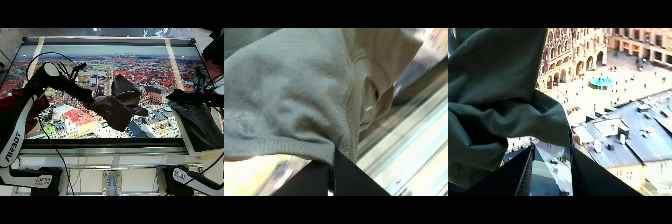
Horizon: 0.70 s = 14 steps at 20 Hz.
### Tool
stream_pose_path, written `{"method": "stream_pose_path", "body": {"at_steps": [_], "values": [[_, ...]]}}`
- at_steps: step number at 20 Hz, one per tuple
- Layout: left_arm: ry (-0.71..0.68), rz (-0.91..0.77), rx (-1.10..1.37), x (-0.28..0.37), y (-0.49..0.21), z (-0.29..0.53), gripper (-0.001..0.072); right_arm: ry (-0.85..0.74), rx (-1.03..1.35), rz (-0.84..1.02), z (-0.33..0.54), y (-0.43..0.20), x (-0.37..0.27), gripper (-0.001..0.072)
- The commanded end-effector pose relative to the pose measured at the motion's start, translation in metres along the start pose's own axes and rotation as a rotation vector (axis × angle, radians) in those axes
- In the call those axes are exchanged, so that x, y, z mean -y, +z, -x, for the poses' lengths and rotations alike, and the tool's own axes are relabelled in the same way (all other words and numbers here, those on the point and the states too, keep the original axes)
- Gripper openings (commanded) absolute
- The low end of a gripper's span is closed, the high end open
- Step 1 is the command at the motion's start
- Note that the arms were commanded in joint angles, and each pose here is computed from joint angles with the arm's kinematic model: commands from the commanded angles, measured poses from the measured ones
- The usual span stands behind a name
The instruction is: Fold the shirts.
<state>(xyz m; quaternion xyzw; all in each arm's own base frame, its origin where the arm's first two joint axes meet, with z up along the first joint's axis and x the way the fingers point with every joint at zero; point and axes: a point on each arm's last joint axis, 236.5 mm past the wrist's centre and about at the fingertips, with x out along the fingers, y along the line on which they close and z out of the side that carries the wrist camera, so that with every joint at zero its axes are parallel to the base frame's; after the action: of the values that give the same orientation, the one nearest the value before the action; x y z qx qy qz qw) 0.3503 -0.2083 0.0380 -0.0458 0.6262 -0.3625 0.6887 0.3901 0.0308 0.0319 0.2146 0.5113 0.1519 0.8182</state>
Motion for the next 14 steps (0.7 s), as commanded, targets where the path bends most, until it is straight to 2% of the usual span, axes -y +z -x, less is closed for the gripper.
{"method": "stream_pose_path", "body": {"at_steps": [1, 4, 11, 14], "values": [[0.146, 0.015, -0.168, -0.038, -0.043, 0.014, 0.001, 0.04, -0.015, -0.021, -0.077, 0.004, -0.017, 0.0418], [0.179, 0.019, -0.175, -0.046, -0.045, 0.017, 0.0011, 0.131, -0.092, -0.095, -0.135, -0.009, -0.036, 0.0458], [0.181, -0.004, -0.156, -0.041, -0.039, 0.012, 0.0011, 0.188, -0.215, 0.018, -0.207, -0.019, -0.084, 0.0446], [0.182, -0.006, -0.156, -0.041, -0.039, 0.012, 0.0011, 0.151, -0.226, 0.012, -0.218, -0.014, -0.08, 0.0445]]}}
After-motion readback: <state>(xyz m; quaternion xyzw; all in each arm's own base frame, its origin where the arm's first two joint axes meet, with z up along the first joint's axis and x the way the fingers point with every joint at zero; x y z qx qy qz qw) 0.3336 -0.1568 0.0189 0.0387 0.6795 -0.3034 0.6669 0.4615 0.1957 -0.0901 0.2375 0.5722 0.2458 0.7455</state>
